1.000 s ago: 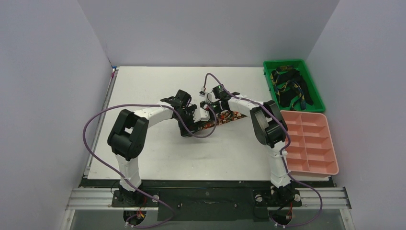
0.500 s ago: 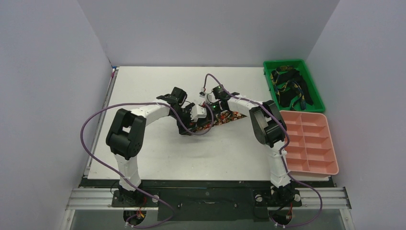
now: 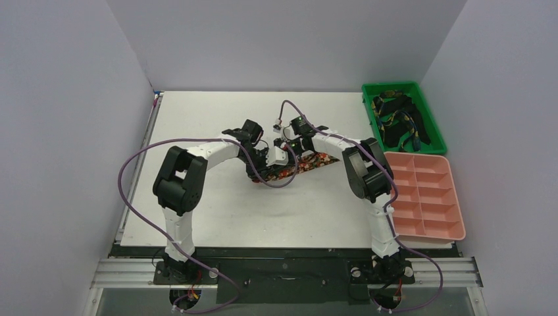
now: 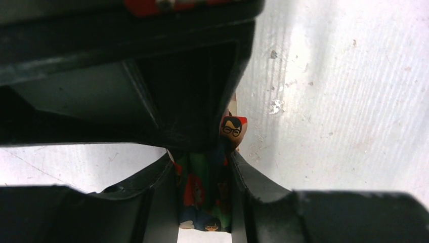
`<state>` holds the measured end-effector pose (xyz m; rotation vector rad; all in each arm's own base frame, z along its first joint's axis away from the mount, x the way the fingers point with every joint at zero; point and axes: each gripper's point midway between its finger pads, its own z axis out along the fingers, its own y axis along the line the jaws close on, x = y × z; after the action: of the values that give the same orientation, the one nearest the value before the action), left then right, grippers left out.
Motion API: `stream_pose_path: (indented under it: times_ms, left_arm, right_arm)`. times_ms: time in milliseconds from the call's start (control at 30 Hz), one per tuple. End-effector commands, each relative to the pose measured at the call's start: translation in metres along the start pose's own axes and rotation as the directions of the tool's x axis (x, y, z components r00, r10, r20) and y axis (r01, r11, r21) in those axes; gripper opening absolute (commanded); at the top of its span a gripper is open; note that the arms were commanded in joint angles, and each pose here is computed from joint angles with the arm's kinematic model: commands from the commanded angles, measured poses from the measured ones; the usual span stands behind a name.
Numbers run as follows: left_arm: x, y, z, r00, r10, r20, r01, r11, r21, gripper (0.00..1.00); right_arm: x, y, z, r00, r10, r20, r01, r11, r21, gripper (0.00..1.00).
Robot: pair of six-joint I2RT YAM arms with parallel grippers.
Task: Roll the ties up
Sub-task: Roll the tie at the center of the board.
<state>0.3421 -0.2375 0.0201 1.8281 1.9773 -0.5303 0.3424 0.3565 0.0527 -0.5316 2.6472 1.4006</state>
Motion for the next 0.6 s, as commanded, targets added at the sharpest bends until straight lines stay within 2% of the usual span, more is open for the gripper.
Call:
stream_pose_path:
  times_ms: [0,67,133,167,267,400,567]
  left_arm:
    - [0.016,-0.034,-0.018,0.999,0.002,-0.043,0.002,0.995,0.103,0.26]
    - [0.026,-0.038,-0.021,0.998,-0.013,-0.053,0.018,0.994,0.105,0.25]
    - [0.033,-0.036,-0.023,0.997,-0.043,-0.056,0.048,0.995,0.084,0.29]
    - [0.032,-0.033,-0.025,0.998,-0.050,-0.041,0.053,0.997,0.063,0.39]
    - [0.033,-0.032,-0.032,0.993,-0.120,0.022,0.119,0.992,0.037,0.59]
    - [0.036,-0.029,-0.042,0.984,-0.153,0.089,0.154,0.988,-0.012,0.64]
    - [0.035,-0.029,-0.046,0.982,-0.135,0.133,0.141,0.989,-0.034,0.65]
  right_arm:
    - [-0.009,0.017,0.005,0.998,-0.056,0.013,0.056,0.998,-0.024,0.00]
    - [0.000,0.010,0.013,0.997,-0.070,-0.022,0.070,0.998,-0.001,0.00]
    - [0.009,0.000,0.021,0.994,-0.083,-0.064,0.086,0.995,0.040,0.00]
    - [0.011,-0.001,0.023,0.993,-0.090,-0.078,0.095,0.994,0.051,0.00]
    - [0.012,-0.019,0.030,0.993,-0.086,-0.085,0.096,0.989,0.116,0.00]
    - [0.028,-0.035,0.028,0.980,-0.113,-0.161,0.139,0.978,0.157,0.00]
    - [0.029,-0.040,0.026,0.982,-0.103,-0.161,0.132,0.975,0.180,0.00]
